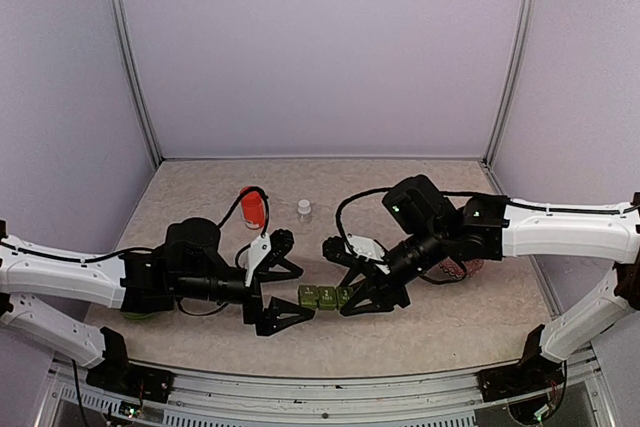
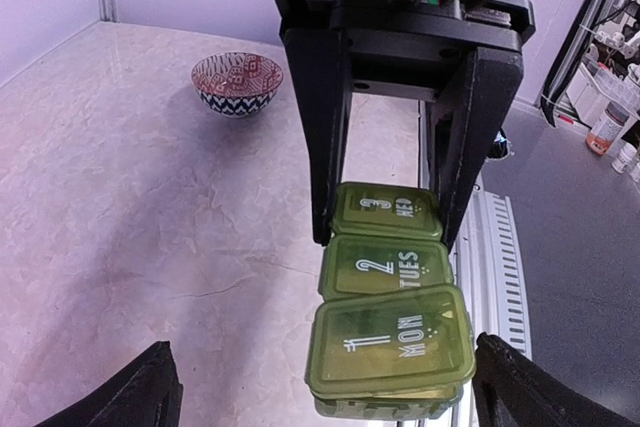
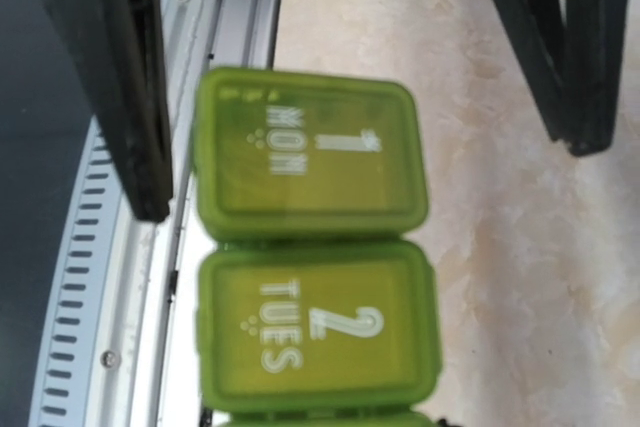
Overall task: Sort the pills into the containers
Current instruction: Open the lid of the pill container.
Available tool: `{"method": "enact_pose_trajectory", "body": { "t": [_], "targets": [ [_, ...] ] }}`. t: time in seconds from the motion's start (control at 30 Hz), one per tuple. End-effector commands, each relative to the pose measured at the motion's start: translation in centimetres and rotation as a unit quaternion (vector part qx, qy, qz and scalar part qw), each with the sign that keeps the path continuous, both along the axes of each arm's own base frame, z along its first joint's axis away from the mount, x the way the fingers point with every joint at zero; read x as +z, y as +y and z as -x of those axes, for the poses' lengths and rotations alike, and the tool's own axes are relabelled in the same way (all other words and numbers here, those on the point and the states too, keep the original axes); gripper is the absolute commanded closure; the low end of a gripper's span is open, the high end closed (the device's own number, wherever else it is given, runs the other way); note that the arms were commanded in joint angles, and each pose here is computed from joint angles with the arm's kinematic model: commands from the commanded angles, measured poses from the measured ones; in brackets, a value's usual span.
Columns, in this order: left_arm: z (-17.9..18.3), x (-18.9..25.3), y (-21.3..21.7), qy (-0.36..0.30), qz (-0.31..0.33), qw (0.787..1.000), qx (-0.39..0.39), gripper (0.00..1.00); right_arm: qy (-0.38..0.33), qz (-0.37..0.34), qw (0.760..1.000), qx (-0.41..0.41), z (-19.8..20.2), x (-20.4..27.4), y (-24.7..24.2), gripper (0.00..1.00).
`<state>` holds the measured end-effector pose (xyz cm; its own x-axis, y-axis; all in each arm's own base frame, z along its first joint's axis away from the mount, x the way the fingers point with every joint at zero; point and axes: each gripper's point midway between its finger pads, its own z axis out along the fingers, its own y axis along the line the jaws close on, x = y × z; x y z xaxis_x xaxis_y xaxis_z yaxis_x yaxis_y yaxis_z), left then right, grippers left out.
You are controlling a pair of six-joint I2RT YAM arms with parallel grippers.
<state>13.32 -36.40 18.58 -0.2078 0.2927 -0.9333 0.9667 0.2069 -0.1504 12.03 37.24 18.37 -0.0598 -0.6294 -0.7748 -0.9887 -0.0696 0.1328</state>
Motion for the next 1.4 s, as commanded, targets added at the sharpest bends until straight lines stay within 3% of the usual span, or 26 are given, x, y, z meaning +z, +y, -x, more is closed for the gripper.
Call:
{"method": "enact_pose_trajectory", "body": {
  "t": [0.0, 0.63, 1.37],
  "targets": [
    [-0.7, 1.8, -0.3, 0.001, 0.025, 1.0, 0.008, 0.01, -0.003, 0.011, 1.0, -0.005, -0.5, -0.8, -0.1, 0.68],
    [-3.3, 2.8, 0.6, 0.019, 0.045, 0.997, 0.053, 0.01, -0.008, 0.026, 1.0, -0.008, -0.6, -1.5, 0.0, 0.68],
    [-7.9, -0.1, 1.1, 0.057, 0.001, 0.987, 0.15, 0.01, -0.019, 0.04, 0.999, -0.004, -0.1, -2.3, 0.2, 0.68]
  ]
}}
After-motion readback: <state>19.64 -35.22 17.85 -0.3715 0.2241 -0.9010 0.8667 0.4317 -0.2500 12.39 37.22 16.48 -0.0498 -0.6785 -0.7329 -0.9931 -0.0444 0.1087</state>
